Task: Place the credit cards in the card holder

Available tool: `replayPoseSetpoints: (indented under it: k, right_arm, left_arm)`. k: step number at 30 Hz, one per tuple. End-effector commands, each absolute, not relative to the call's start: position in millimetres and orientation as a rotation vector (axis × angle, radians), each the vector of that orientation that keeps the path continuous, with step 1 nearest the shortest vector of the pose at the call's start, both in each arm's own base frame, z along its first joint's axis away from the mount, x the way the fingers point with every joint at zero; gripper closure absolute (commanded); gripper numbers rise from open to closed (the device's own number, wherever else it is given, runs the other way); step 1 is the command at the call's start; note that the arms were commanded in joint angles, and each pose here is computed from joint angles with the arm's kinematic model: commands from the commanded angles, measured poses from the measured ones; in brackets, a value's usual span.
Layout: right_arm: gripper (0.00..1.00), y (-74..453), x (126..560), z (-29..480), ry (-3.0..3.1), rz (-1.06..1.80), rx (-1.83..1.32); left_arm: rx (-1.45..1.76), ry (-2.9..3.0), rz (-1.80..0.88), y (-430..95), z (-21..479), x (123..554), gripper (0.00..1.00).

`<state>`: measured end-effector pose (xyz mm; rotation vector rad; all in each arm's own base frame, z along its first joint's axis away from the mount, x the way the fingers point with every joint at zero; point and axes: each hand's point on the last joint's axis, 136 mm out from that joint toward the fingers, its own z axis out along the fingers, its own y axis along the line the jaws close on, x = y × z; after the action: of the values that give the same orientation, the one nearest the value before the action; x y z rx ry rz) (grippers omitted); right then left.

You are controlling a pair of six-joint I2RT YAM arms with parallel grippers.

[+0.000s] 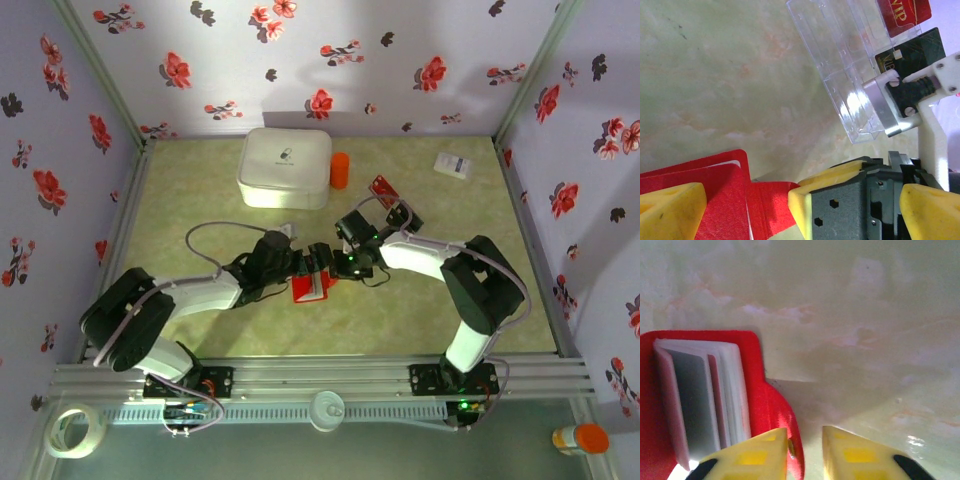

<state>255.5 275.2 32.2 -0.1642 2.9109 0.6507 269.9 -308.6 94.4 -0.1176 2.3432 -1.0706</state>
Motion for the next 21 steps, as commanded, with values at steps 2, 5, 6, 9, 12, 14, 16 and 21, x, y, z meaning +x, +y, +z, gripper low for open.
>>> replayPoseSetpoints:
  k: [2, 5, 6, 9, 12, 14, 16, 21]
  right_arm:
    - [0.64, 276.2, 256.4, 57.9, 2.857, 0.685, -0.183]
    - [0.60, 268.7, 257.5, 69.2, 2.837, 0.670, -0.163]
    - [0.60, 265.4, 257.4, 71.7, 2.834, 0.666, -0.154]
    - [0.58, 254.3, 255.3, 76.8, 2.825, 0.641, -0.129]
    - [0.57, 245.3, 252.1, 79.1, 2.821, 0.635, -0.106]
    - [0.57, 243.0, 250.1, 83.1, 2.814, 0.641, -0.102]
    - [0.57, 244.0, 249.0, 89.4, 2.800, 0.664, -0.101]
    - [0.61, 251.6, 247.6, 110.4, 2.749, 0.758, -0.092]
  left_arm:
    - [-0.181, 2.349, -1.090, -310.3, 79.5, 265.3, 0.00]
    - [-0.195, 2.375, -1.071, -310.2, 68.5, 262.7, 0.00]
    - [-0.198, 2.382, -1.062, -310.4, 65.0, 261.9, 0.00]
    - [-0.208, 2.402, -1.025, -309.9, 52.9, 259.0, 0.00]
    - [-0.233, 2.401, -1.027, -309.2, 45.4, 256.9, 0.00]
    - [-0.239, 2.386, -1.040, -309.8, 48.7, 257.9, 0.00]
    - [-0.230, 2.368, -1.048, -311.9, 57.9, 261.0, 0.00]
    - [-0.236, 2.323, -1.065, -311.5, 85.7, 273.2, 0.00]
